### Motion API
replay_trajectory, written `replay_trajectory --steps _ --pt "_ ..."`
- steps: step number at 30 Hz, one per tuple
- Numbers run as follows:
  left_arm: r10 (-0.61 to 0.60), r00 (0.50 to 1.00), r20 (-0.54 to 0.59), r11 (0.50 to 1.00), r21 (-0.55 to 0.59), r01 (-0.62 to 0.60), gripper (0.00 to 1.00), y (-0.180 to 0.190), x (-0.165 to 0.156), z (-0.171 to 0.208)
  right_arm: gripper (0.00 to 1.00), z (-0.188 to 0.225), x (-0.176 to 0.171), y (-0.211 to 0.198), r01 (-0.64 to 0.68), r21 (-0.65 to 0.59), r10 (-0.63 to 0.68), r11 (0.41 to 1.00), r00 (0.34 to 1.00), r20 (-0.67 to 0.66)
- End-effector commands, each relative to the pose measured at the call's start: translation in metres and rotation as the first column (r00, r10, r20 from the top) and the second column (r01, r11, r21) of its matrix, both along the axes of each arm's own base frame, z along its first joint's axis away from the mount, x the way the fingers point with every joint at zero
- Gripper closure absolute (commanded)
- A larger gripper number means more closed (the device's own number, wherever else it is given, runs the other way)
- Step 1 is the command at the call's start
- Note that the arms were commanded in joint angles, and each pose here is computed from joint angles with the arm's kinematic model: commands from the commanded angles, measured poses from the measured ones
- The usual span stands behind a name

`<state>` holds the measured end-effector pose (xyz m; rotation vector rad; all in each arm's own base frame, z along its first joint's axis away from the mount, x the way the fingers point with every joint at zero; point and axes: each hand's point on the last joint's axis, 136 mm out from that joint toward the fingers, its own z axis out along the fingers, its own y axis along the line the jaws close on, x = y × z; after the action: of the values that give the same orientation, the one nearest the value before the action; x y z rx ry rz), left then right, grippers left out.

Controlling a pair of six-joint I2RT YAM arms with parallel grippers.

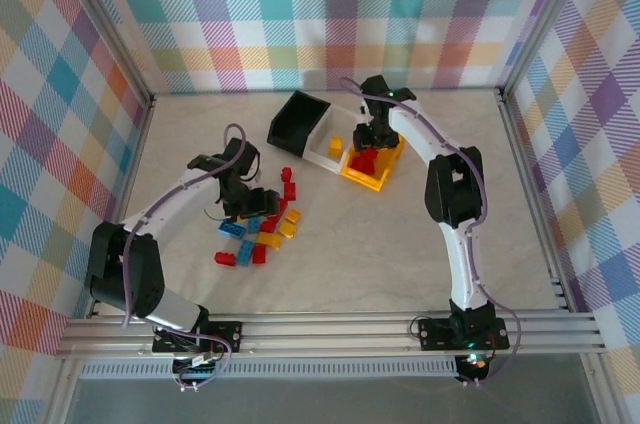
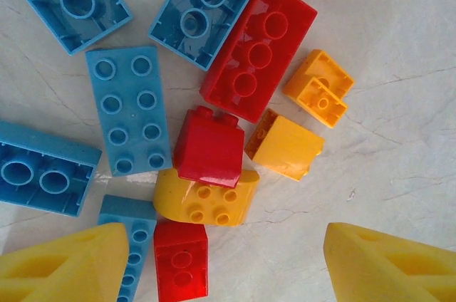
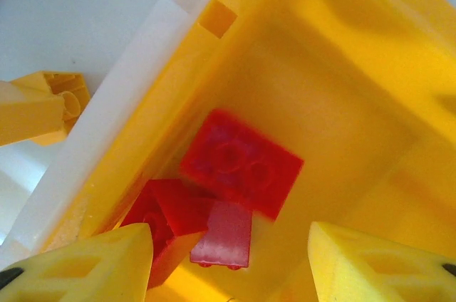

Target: Sort the legos into containers by color

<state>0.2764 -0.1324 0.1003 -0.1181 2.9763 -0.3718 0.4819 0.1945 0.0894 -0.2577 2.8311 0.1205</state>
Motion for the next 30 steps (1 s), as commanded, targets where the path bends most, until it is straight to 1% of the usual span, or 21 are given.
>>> replay_trajectory --steps 1,7,10,15,19,24,30 --pt "-0.037 0.999 -0.001 0.999 -0.007 0.037 0.29 -0.005 0.007 0.002 0.38 0.052 -0.003 -0.006 0.014 0.029 -0.017 0.999 0.997 0.078" --pt "-0.083 0.996 -0.014 0.996 -0.021 0.082 0.33 -0.023 0.016 -0.013 0.38 0.093 -0.029 -0.007 0.038 0.118 -0.052 0.992 0.992 0.113" --pt "-0.103 0.994 -0.034 0.995 -0.015 0.102 0.34 -0.030 0.020 -0.025 0.38 0.102 -0.048 -0.009 0.047 0.150 -0.064 0.988 0.992 0.108" --pt "-0.120 0.991 -0.055 0.993 -0.010 0.119 0.35 -0.036 0.031 -0.041 0.38 0.103 -0.077 -0.016 0.060 0.170 -0.075 0.984 0.994 0.079" --pt "-0.140 0.988 -0.065 0.990 0.006 0.141 0.35 -0.038 0.040 -0.049 0.37 0.103 -0.093 -0.021 0.071 0.178 -0.084 0.982 0.994 0.069" --pt "-0.164 0.983 -0.078 0.985 0.030 0.167 0.36 -0.038 0.049 -0.057 0.37 0.101 -0.103 -0.023 0.079 0.186 -0.091 0.979 0.994 0.054" --pt "-0.174 0.979 -0.107 0.984 0.021 0.178 0.37 -0.044 0.051 -0.071 0.37 0.097 -0.110 -0.024 0.085 0.189 -0.094 0.978 0.995 0.039"
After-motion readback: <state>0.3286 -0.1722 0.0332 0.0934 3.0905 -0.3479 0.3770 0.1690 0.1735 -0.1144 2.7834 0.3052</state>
